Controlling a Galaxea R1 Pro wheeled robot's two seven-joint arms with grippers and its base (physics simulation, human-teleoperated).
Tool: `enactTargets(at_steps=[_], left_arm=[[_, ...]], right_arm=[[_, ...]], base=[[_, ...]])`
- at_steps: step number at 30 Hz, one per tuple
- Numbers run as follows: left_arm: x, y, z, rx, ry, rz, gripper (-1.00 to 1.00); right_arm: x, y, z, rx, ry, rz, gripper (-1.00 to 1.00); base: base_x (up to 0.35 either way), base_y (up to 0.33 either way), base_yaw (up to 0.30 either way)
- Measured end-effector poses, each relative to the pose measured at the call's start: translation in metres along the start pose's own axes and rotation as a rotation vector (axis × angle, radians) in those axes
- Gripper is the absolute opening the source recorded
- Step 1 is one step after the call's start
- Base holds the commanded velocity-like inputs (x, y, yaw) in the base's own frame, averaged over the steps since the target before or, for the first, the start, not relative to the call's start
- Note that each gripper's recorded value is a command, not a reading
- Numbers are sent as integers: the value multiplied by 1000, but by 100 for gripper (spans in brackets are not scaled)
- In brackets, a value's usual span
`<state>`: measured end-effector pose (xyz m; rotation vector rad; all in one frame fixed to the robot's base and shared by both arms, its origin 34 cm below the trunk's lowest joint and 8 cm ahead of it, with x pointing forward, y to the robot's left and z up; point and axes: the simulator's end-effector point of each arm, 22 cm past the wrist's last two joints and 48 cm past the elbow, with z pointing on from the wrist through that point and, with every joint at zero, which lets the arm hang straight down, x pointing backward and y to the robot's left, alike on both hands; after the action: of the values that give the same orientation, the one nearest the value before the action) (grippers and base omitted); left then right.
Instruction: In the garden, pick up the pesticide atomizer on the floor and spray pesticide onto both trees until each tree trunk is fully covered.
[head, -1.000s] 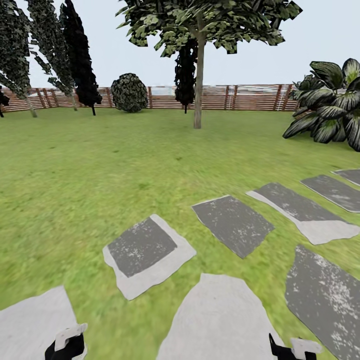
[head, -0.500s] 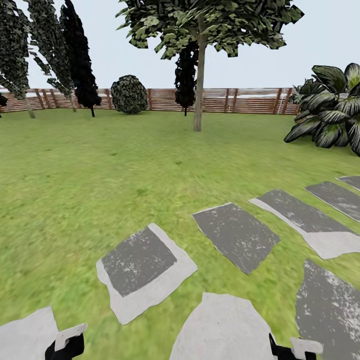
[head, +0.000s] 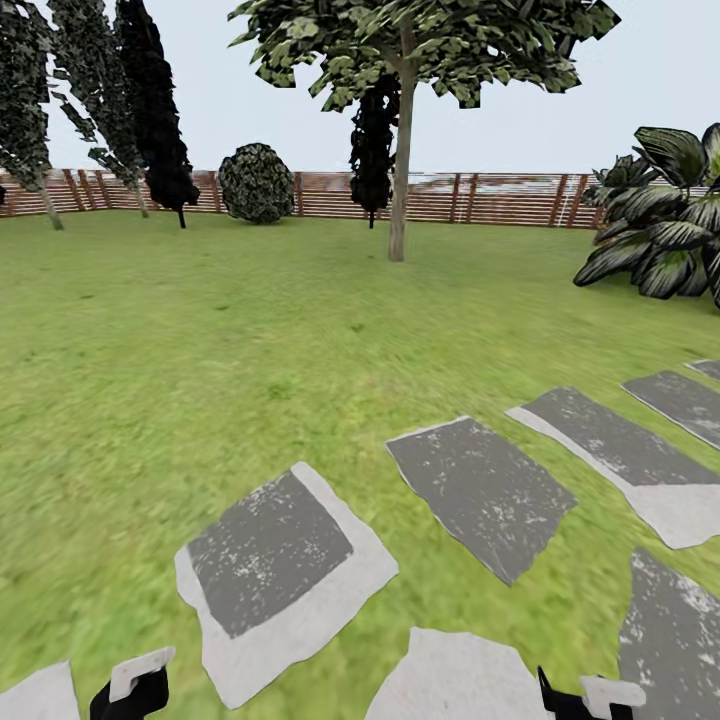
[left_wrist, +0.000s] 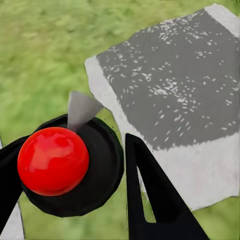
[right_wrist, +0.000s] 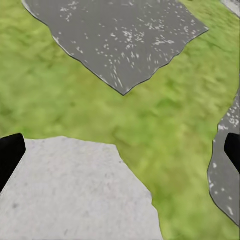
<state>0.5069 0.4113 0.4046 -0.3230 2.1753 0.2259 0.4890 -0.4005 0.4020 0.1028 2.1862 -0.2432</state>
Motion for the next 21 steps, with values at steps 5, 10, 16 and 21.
enactTargets(at_steps=[5, 10, 16, 21], left_arm=[[0, 0, 0, 0, 0, 0, -100], [0, 0, 0, 0, 0, 0, -100], [0, 0, 0, 0, 0, 1, -100], [0, 0, 0, 0, 0, 0, -100]], right_arm=[[0, 0, 0, 0, 0, 0, 100], [0, 0, 0, 0, 0, 0, 100], [0, 0, 0, 0, 0, 0, 100], [0, 0, 0, 0, 0, 0, 100]], base=[[338, 0, 0], [338, 0, 0], [338, 0, 0], [338, 0, 0]])
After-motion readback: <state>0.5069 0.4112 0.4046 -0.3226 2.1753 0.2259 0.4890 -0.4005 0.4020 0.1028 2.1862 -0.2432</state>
